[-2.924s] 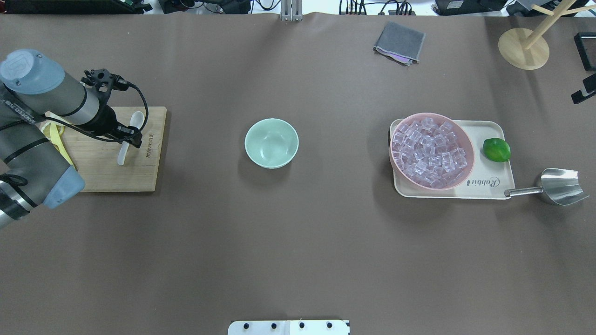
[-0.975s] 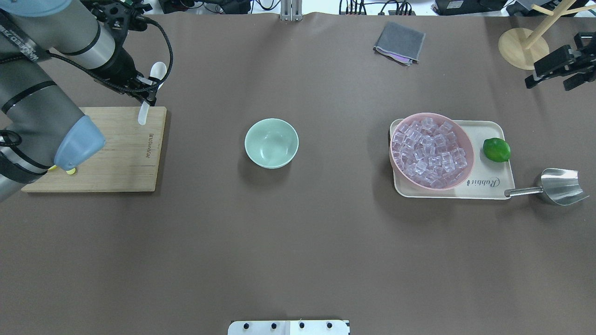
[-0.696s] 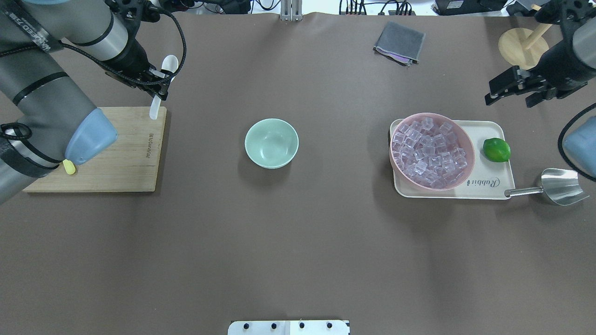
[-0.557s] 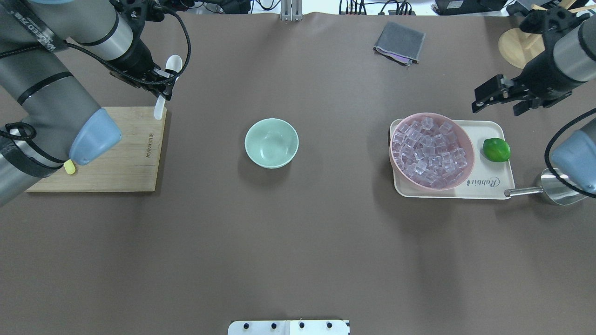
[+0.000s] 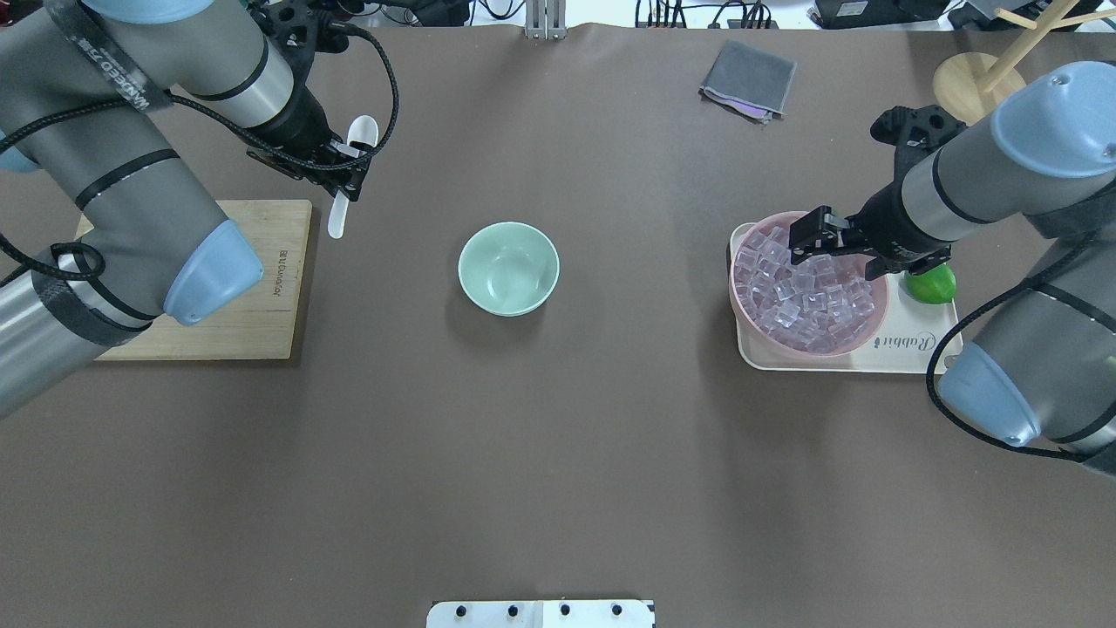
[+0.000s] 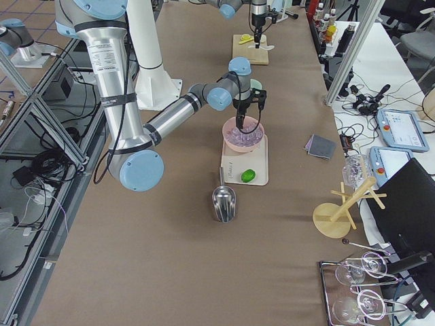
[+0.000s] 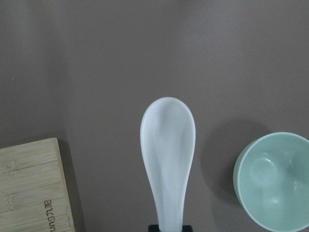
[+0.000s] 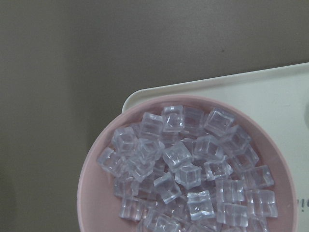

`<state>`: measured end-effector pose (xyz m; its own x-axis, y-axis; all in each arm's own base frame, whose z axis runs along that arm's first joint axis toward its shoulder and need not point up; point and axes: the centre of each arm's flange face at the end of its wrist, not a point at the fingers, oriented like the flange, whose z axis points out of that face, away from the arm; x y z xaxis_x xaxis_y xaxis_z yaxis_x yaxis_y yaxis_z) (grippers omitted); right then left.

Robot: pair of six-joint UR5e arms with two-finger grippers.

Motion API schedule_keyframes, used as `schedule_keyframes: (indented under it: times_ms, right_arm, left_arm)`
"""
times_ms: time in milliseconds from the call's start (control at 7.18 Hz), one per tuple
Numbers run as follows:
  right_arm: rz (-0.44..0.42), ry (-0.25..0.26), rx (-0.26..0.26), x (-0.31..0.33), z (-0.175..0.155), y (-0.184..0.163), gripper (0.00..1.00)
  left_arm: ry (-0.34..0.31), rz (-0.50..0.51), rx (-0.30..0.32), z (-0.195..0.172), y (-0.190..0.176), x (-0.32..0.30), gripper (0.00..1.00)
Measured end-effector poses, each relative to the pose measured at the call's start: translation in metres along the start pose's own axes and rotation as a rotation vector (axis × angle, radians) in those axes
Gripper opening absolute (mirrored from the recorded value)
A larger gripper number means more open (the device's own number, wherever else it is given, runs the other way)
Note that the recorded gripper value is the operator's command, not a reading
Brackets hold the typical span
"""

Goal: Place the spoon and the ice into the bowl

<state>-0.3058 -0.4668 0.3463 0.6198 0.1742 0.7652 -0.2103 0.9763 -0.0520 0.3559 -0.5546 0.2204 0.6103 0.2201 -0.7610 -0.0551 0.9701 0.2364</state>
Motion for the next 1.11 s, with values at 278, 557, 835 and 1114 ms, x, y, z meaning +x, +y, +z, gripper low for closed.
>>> schedule_keyframes:
  times_ms: [278,557,835,1114]
  right_arm:
    - [0.007,0.030,-0.003,-0.005,0.023,0.003,0.86]
    - [0.000,0.043,-0.018,-0.009,0.036,0.009,0.82]
    - [-0.016,0.040,-0.033,-0.019,0.043,0.017,0.74]
    - [-0.024,0.048,-0.038,-0.022,0.050,0.021,0.64]
  left_arm:
    - [-0.002,0.010,-0.001,0.004,0.003,0.006,0.00]
    - [-0.024,0.021,0.012,0.010,0.006,0.011,0.00]
    - [-0.031,0.025,0.015,0.013,0.007,0.011,0.00]
    - [-0.031,0.027,0.015,0.012,0.007,0.012,0.00]
